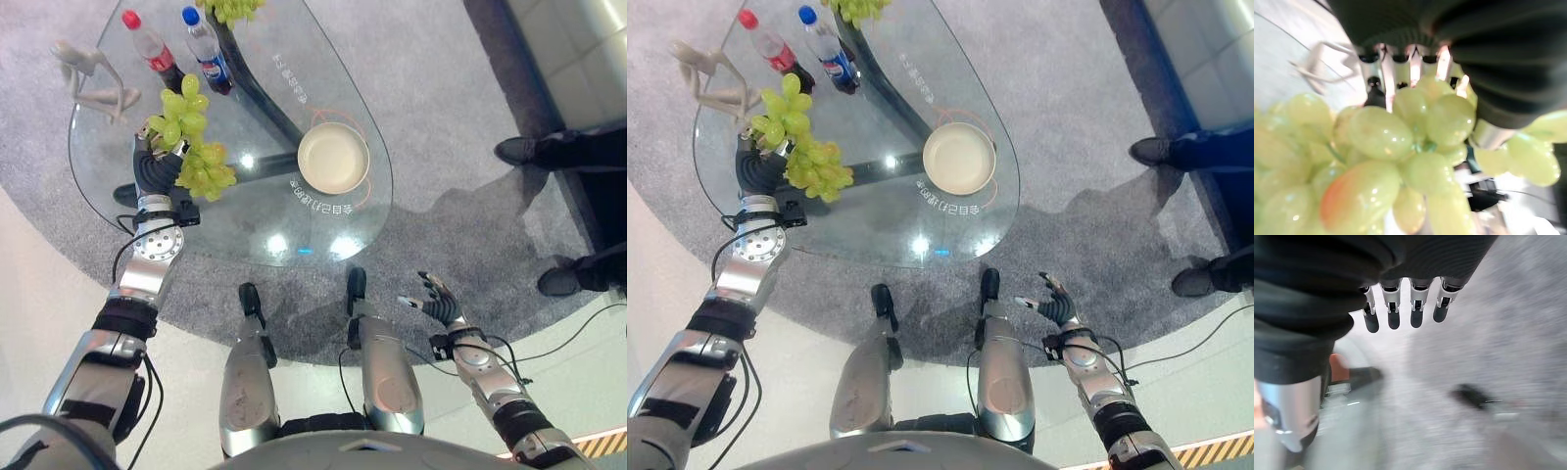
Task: Pick up fruits into the plate
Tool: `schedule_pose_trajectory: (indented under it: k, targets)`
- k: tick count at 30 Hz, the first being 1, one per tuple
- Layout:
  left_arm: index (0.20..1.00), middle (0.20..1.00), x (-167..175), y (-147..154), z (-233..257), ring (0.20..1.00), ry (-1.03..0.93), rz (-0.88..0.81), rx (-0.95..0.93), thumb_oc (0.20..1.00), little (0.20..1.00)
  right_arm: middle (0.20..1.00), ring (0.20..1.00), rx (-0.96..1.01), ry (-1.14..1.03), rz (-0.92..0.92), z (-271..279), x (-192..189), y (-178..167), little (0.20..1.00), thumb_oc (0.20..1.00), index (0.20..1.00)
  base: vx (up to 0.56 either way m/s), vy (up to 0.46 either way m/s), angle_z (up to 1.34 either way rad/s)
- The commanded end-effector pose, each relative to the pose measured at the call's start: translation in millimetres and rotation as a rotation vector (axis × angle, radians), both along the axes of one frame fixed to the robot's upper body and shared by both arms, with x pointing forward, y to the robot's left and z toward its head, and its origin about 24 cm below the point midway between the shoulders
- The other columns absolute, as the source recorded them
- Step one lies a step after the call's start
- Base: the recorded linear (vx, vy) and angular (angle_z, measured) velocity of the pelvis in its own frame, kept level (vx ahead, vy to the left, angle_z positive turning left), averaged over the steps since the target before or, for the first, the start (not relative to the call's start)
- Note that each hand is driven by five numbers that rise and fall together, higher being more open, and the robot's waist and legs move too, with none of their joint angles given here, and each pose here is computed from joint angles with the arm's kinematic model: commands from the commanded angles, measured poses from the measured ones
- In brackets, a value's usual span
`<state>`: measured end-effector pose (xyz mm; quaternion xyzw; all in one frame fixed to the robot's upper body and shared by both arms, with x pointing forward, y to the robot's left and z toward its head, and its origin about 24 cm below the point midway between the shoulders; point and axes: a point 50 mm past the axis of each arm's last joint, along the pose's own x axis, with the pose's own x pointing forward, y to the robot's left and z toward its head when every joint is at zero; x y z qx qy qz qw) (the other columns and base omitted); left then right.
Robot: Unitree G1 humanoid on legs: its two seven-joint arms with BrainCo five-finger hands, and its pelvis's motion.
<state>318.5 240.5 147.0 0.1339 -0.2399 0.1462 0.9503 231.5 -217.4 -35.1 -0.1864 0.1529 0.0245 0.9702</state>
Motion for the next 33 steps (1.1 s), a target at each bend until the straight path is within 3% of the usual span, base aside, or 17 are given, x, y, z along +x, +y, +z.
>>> schedule_pose_trajectory:
  k: [1, 10, 16, 33]
  targets:
    - [0.200, 0.200, -7.6, -1.7, 15.5, 0.200, -0.110, -0.073, -0.043, 0.200, 0.200, 1.000, 1.000, 0.032, -0.028, 0.059, 9.6, -6.3, -3.7, 1.000, 1.000, 1.000, 0.13, -0.023, 0.06]
    - [0.200, 0.200, -27.0, -39.4, 1.1, 0.200, -0.027, -0.398, -0.066, 0.200, 0.200, 1.000, 1.000, 0.085, -0.172, 0.373, 83.3, 34.8, 27.9, 1.000, 1.000, 1.000, 0.13, -0.026, 0.05]
    - [0.200, 0.200, -29.5, -61.7, 5.5, 0.200, 0.023, -0.578, -0.018, 0.200, 0.200, 1.000, 1.000, 0.070, -0.179, 0.469, 120.4, 63.6, 48.1, 1.000, 1.000, 1.000, 0.04, -0.013, 0.03]
    - [0.200, 0.200, -36.1, -114.8, 21.6, 0.200, 0.027, -0.898, 0.045, 0.200, 0.200, 1.000, 1.000, 0.350, 0.070, 0.555, 119.5, 74.2, 124.0, 1.000, 1.000, 1.000, 0.00, -0.007, 0.00]
